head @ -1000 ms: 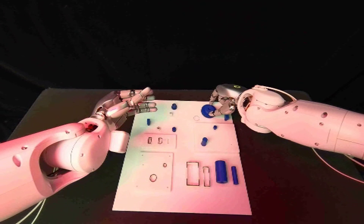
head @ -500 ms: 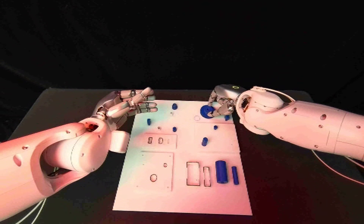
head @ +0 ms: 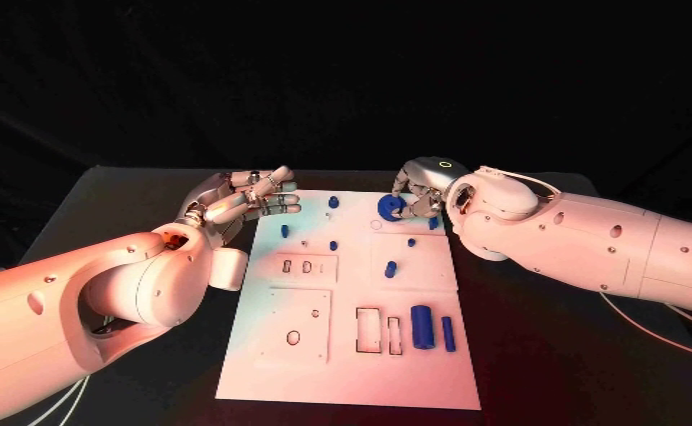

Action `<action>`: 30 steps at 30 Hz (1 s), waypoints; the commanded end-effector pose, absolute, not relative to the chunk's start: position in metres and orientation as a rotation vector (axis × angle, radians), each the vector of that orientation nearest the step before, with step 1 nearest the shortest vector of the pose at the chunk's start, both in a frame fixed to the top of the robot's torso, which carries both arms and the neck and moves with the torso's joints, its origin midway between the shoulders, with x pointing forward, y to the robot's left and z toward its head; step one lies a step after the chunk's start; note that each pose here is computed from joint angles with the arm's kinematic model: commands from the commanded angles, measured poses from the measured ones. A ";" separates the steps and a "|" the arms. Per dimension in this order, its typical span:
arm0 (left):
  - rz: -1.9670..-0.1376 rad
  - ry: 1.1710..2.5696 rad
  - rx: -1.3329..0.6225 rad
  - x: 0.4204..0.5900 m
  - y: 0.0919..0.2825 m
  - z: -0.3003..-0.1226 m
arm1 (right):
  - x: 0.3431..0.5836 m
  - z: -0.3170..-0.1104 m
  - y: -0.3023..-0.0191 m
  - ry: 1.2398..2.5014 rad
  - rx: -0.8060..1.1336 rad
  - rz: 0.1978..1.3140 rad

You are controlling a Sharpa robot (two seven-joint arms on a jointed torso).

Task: Assemble the parts on the task board

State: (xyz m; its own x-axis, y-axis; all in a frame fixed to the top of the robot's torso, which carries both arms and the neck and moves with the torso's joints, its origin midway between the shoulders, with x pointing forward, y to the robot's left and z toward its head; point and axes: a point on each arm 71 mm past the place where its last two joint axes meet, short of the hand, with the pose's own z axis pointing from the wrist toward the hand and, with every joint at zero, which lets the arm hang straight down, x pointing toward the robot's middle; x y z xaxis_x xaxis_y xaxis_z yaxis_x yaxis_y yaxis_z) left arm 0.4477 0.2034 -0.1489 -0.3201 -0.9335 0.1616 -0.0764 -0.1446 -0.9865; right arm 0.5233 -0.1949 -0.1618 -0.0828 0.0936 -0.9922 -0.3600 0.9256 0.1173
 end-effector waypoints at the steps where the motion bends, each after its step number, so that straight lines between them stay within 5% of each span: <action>1: -1.573 1.423 -1.182 0.447 0.202 -0.148 | 0.518 -0.156 -0.190 1.543 -0.233 0.378; 12: -1.571 1.422 -1.183 0.448 0.202 -0.148 | 0.504 -0.144 -0.144 1.469 -0.298 0.459; 30: -1.576 1.425 -1.181 0.448 0.200 -0.148 | 0.515 -0.153 -0.095 1.479 -0.345 0.495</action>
